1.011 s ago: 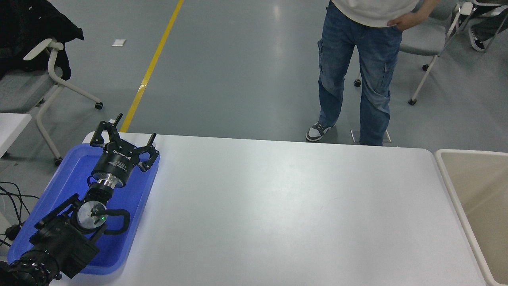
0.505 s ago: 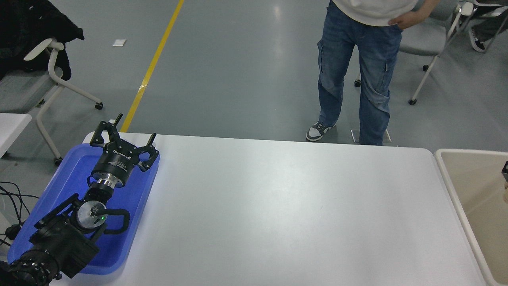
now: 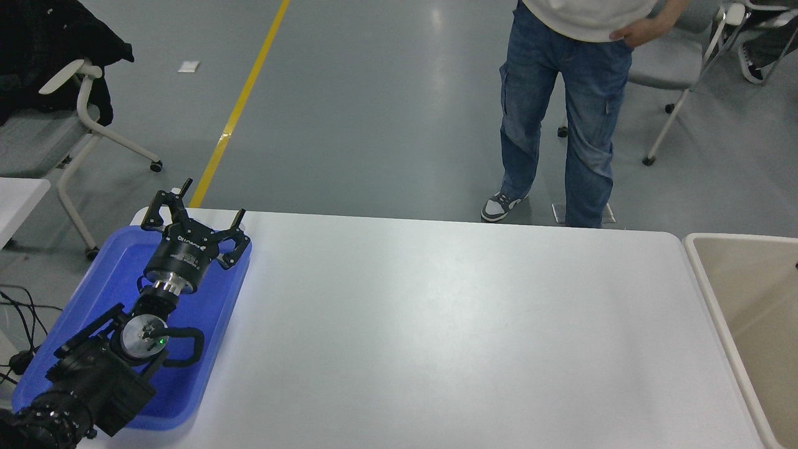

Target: Pick up paper ball place in dustbin

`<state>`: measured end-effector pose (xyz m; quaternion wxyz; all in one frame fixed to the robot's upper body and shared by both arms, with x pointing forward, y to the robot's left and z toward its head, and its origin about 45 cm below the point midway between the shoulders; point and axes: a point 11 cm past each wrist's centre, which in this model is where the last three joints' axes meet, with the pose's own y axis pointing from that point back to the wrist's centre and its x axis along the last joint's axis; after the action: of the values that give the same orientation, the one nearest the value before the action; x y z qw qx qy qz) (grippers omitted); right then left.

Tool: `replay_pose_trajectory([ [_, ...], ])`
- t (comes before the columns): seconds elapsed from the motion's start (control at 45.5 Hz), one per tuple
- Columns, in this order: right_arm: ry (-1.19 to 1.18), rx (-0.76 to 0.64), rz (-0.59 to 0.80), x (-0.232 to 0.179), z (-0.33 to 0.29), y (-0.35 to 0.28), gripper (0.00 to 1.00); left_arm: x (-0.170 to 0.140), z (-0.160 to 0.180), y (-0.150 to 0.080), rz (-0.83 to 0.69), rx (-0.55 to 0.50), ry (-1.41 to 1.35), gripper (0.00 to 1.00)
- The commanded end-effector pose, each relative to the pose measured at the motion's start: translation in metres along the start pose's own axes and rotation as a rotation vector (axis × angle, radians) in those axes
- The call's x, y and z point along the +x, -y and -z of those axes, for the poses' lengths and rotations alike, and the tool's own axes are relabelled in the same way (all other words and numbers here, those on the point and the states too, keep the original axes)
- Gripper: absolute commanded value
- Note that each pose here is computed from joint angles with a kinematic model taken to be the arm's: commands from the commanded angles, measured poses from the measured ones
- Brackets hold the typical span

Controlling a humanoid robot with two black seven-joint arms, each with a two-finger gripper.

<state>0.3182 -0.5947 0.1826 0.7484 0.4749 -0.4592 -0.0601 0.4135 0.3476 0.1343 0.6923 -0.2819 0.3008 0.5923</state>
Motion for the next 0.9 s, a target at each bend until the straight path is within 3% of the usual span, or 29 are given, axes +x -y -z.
replay_pose_trajectory([
  [0.0,0.036,-0.05,-0.062,-0.021,-0.023,0.032,0.0,0.0,0.0,0.0,0.0,0.0,0.0,1.0],
  [0.374,0.077,-0.074,-0.182,-0.055,-0.031,0.055,0.0,0.0,0.0,0.0,0.0,0.0,0.0,1.0],
  [0.791,0.05,-0.074,-0.206,-0.07,-0.028,0.059,0.0,0.0,0.0,0.0,0.0,0.0,0.0,1.0],
  [0.879,0.055,-0.073,-0.246,-0.064,-0.028,0.057,0.61,0.0,0.0,0.0,0.0,0.0,0.0,1.0],
])
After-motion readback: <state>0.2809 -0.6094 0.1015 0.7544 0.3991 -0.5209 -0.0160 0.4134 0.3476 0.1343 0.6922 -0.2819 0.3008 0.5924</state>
